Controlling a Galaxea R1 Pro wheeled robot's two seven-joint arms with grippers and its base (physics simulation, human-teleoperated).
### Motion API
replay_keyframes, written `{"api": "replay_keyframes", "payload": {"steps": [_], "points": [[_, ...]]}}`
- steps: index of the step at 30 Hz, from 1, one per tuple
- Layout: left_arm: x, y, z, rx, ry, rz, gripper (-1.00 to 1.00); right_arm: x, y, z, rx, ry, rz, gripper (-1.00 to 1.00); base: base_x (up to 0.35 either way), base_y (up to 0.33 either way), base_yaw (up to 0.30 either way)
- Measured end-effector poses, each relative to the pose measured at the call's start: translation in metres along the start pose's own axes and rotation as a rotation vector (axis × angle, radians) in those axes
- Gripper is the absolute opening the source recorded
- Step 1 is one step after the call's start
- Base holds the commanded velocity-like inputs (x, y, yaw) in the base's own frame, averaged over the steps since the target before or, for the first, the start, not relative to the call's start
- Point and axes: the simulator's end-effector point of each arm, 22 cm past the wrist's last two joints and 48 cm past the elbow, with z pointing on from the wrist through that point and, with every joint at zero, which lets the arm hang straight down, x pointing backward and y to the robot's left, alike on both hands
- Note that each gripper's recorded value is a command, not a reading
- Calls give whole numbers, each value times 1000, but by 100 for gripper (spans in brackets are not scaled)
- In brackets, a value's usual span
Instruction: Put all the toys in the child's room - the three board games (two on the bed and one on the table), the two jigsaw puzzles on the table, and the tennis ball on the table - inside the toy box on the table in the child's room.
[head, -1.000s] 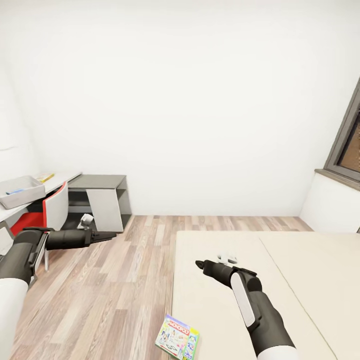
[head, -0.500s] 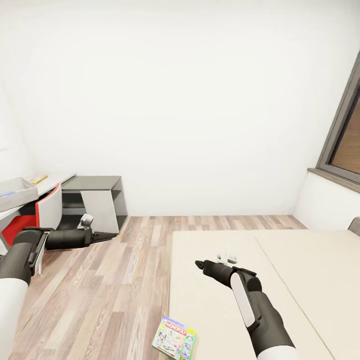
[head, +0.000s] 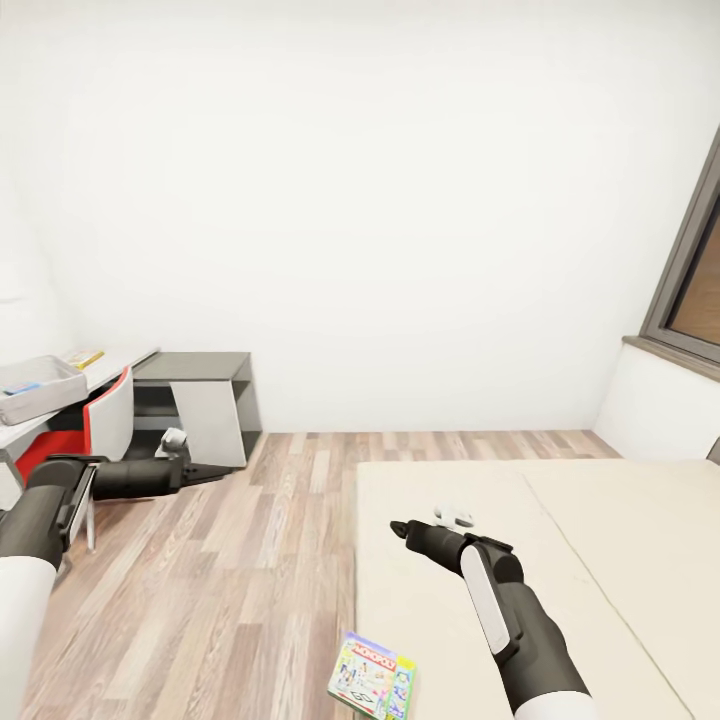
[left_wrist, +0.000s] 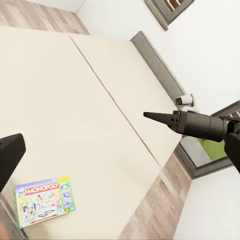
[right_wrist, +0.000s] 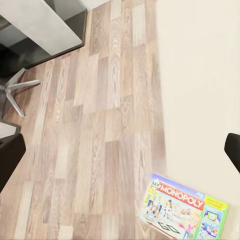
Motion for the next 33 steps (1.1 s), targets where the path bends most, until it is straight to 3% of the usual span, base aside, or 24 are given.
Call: {"api": "replay_keyframes", "payload": {"steps": [33], "points": [[0,0,0,0,0,0,100,0,-1,0,1,-1,1,100,0,253,0]]}}
